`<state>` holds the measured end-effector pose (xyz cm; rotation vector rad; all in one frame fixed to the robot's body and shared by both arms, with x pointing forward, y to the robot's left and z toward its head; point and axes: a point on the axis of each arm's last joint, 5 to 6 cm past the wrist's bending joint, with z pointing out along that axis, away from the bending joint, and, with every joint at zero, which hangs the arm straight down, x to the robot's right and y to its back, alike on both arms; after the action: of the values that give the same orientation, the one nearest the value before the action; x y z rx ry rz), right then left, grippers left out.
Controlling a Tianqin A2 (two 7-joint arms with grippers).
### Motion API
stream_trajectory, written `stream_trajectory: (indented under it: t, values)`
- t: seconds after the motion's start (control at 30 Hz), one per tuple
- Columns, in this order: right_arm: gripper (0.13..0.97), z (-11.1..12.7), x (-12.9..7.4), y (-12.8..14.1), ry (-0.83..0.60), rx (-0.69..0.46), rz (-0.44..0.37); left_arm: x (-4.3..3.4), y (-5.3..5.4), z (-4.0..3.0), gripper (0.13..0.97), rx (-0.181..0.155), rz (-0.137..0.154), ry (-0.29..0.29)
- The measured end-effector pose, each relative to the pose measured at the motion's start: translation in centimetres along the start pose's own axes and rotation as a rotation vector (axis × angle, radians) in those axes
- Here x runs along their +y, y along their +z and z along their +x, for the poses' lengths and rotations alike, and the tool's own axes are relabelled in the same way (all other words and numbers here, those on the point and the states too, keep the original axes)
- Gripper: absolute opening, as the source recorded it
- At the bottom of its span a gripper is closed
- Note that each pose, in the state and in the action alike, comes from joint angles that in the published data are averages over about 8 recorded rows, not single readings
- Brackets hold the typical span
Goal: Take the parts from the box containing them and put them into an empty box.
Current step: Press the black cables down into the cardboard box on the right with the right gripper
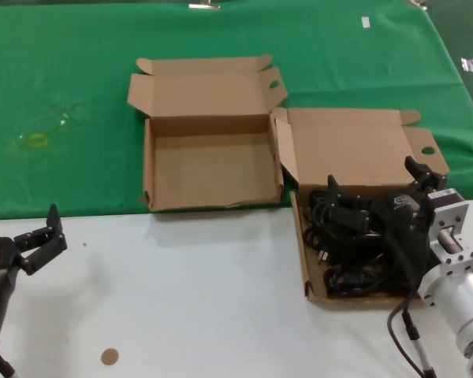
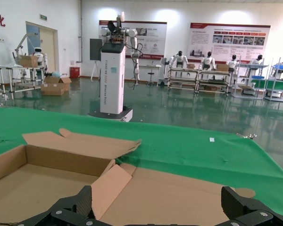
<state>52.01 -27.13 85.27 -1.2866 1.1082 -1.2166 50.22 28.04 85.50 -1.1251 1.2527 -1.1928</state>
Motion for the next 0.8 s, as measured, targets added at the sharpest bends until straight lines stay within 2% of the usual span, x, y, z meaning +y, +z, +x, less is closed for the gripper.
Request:
stream_trajectory:
  t: [0.8]
  values:
    - [0.966,0.0,0.0,0.0,0.0,0.0,0.0,0.0,0.0,0.0,0.959,0.0,0.0,0.0]
